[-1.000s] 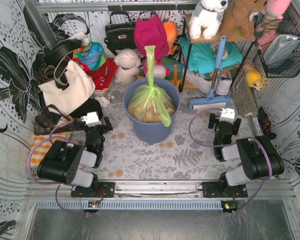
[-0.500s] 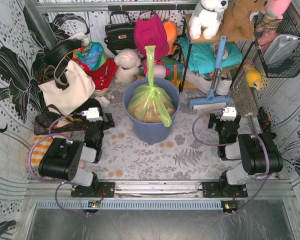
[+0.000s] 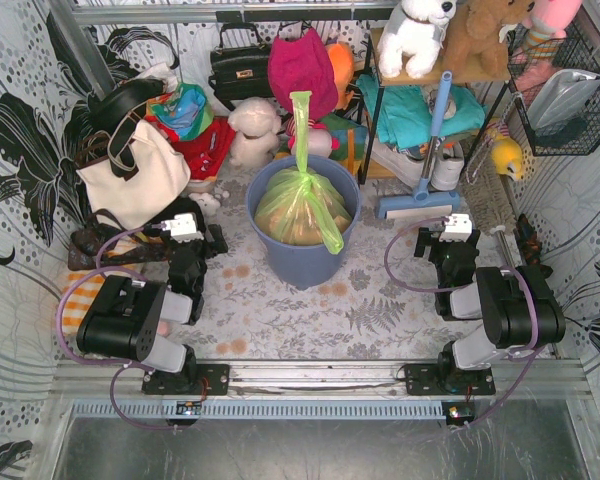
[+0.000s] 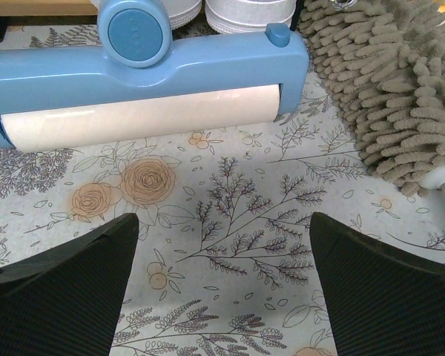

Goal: Tie the trash bag

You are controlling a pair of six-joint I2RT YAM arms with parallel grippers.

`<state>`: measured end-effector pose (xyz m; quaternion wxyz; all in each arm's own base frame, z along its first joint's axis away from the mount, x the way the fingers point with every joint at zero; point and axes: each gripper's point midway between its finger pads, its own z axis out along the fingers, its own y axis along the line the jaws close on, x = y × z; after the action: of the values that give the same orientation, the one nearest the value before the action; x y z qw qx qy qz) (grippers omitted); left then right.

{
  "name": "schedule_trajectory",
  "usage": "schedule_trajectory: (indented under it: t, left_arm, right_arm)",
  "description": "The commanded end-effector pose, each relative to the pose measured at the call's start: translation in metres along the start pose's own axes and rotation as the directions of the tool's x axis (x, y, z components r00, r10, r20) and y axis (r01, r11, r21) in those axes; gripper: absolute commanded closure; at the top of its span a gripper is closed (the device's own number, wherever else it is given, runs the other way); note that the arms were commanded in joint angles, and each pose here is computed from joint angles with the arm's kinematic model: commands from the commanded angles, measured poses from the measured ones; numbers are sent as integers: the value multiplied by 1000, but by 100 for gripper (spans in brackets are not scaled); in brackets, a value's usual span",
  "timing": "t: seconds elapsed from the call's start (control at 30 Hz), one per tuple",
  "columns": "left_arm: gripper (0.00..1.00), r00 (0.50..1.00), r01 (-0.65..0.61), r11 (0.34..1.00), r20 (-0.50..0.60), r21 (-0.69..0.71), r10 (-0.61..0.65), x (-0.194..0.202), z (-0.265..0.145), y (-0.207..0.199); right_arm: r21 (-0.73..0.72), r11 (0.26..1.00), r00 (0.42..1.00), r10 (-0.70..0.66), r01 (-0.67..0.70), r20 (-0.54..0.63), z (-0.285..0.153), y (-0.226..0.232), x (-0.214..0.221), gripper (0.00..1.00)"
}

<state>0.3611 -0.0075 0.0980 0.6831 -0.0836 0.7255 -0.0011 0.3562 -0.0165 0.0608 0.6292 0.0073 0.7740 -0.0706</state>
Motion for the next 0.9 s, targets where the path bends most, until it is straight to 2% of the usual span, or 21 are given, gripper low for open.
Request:
schedule_trajectory:
  t: [0.0, 0.87]
  left_arm:
    - [2, 999, 17, 1000, 52, -14, -16, -16, 6, 2]
    - [2, 999, 16, 1000, 49, -14, -16, -15, 6, 1]
  right_arm:
    - [1, 1000, 999, 29, -29, 45, 4, 0, -12, 3]
    - [6, 999, 998, 33, -34, 45, 4, -1, -13, 3]
